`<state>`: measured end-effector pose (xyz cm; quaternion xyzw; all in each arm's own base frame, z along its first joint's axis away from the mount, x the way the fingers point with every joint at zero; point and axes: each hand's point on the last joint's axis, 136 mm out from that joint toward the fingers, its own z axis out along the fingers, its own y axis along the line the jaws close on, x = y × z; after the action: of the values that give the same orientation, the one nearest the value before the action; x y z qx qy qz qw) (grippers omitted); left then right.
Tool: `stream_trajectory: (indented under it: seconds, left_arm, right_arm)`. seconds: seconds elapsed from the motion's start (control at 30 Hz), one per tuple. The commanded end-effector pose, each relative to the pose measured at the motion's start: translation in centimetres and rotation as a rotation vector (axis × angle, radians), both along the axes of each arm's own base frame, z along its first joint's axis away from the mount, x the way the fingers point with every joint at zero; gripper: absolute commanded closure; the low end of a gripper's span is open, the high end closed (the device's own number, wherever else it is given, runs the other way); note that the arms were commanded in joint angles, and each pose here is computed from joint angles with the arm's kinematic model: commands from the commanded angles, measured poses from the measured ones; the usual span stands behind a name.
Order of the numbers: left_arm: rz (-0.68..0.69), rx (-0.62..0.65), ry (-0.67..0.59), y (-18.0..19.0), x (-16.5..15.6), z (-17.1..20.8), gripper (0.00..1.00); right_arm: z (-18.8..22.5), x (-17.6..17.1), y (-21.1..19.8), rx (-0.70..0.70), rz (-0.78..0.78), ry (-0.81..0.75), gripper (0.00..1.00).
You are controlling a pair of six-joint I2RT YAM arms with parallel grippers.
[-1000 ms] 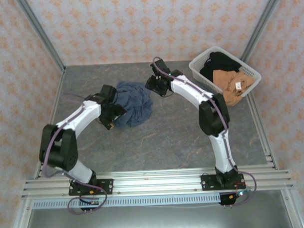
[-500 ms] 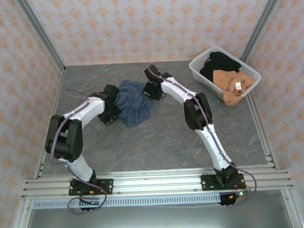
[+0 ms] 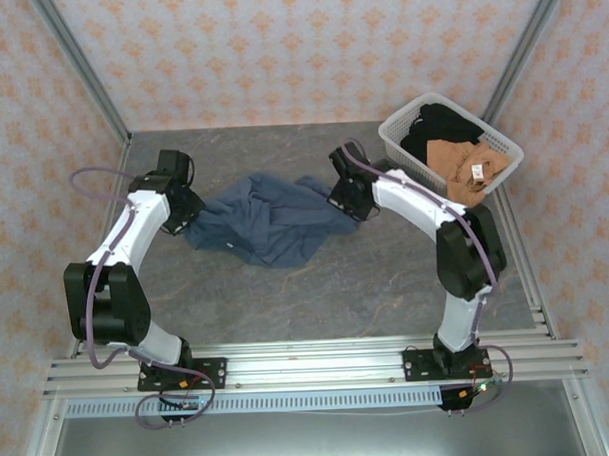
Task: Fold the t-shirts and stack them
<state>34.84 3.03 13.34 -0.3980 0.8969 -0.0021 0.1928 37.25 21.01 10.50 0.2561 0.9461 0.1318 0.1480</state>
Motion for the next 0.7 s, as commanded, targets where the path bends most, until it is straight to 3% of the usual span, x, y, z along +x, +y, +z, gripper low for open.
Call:
stream_trajectory:
  seconds: [0.0,0.1,0.17,0.2,0.37,0.43,0.57,0.67]
  left_arm:
    - [-0.01,0.066,0.028,1.6,-0.2,0.6,1.0]
    - [-0.003,0.065,0.089,1.7,-0.8,-0.6,0.97]
    - [0.001,0.029,0.09,1.0,-1.4,-1.1,0.72]
    - [-0.005,0.008,0.077,0.3,-1.6,-1.1,0.65]
    - [-0.117,-0.109,0.062,-6.1,-3.9,-1.6,0.48]
    - [-0.159,-0.168,0.064,-9.0,-4.7,-2.5,0.45]
    - [-0.231,-0.25,0.024,-13.5,-4.4,-4.3,0.44]
    - [-0.302,-0.213,0.078,-15.0,-4.0,-5.7,0.44]
  right_arm:
    - [-3.2,-3.2,-1.5,-0.04,-0.016,0.092,1.0]
    - [-4.3,-3.6,-2.0,-0.078,0.016,0.113,1.0]
    - [-4.6,-3.7,-2.0,-0.099,0.049,0.146,1.0]
    - [-4.5,-3.9,-2.2,-0.118,0.059,0.162,0.98]
    - [-1.9,-4.2,-4.6,-0.2,0.047,0.106,0.67]
    - [-0.9,-4.1,-5.2,-0.216,0.055,0.082,0.57]
    - [0.2,-3.8,-5.2,-0.229,0.107,0.054,0.55]
    - [0.3,-3.5,-5.0,-0.216,0.127,0.048,0.51]
